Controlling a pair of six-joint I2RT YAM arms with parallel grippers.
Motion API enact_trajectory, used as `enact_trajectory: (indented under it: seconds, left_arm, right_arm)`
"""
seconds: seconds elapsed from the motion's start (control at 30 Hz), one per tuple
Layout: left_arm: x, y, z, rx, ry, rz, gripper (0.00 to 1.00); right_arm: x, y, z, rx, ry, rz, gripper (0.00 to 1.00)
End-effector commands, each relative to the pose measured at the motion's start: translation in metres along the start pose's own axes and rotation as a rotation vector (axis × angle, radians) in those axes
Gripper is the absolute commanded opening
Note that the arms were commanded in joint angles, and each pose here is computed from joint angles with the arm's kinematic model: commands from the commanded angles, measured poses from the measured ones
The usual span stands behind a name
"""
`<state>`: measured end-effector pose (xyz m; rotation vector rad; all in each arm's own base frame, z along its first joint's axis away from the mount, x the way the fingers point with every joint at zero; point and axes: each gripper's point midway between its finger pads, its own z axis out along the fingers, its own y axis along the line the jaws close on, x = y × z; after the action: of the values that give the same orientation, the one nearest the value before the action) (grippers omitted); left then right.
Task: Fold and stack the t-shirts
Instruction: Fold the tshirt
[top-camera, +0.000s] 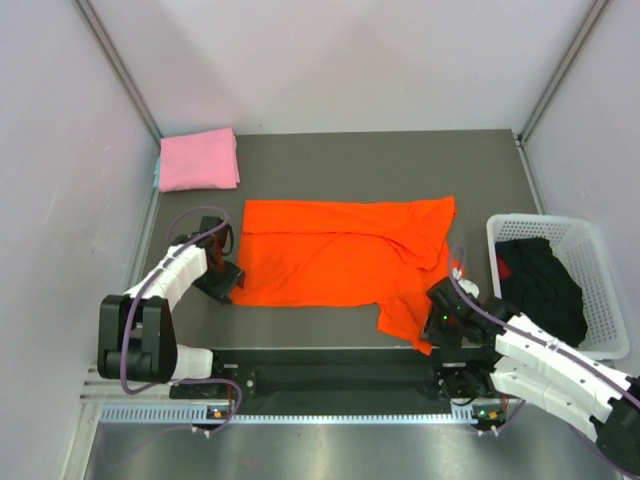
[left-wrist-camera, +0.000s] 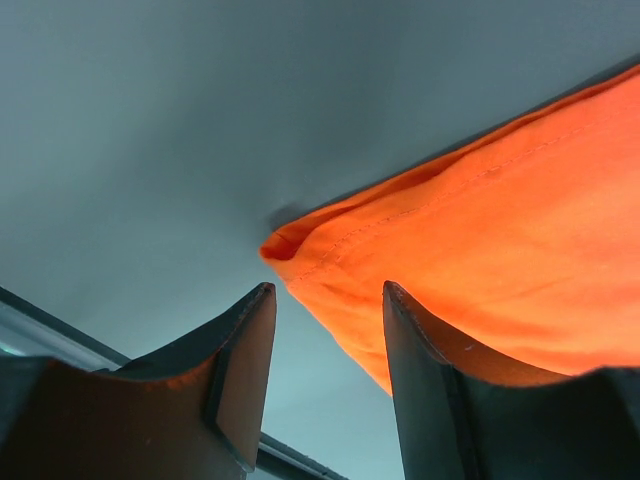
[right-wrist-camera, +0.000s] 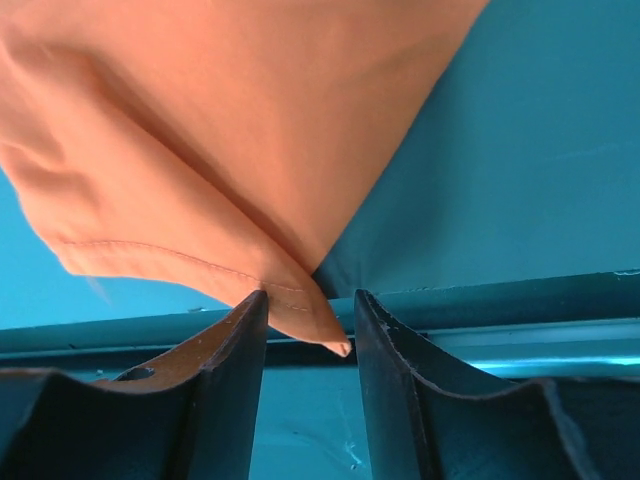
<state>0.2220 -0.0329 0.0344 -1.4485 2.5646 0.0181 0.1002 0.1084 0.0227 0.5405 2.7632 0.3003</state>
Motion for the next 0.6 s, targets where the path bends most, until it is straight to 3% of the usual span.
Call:
enact_trajectory:
  seconds: [0.0,0.37,0.57]
  left_arm:
    - [-0.008,-0.002,-0.005,0.034,-0.045,-0.035,0.52]
    - [-0.006,0.008,-0.004,-0.014,-0.048,-0.068,0.50]
    - [-0.009,0.012,-0.012,-0.022,-0.071,-0.087,0.47]
  right_arm:
    - [0.001,0.008,0.003,-0.036,-0.016,-0.023,0.41]
    - [0.014,0.008,0.010,-0.038,-0.013,-0.064,0.41]
    - [0.014,0.009,0.009,-0.040,-0.029,-0.079,0.29]
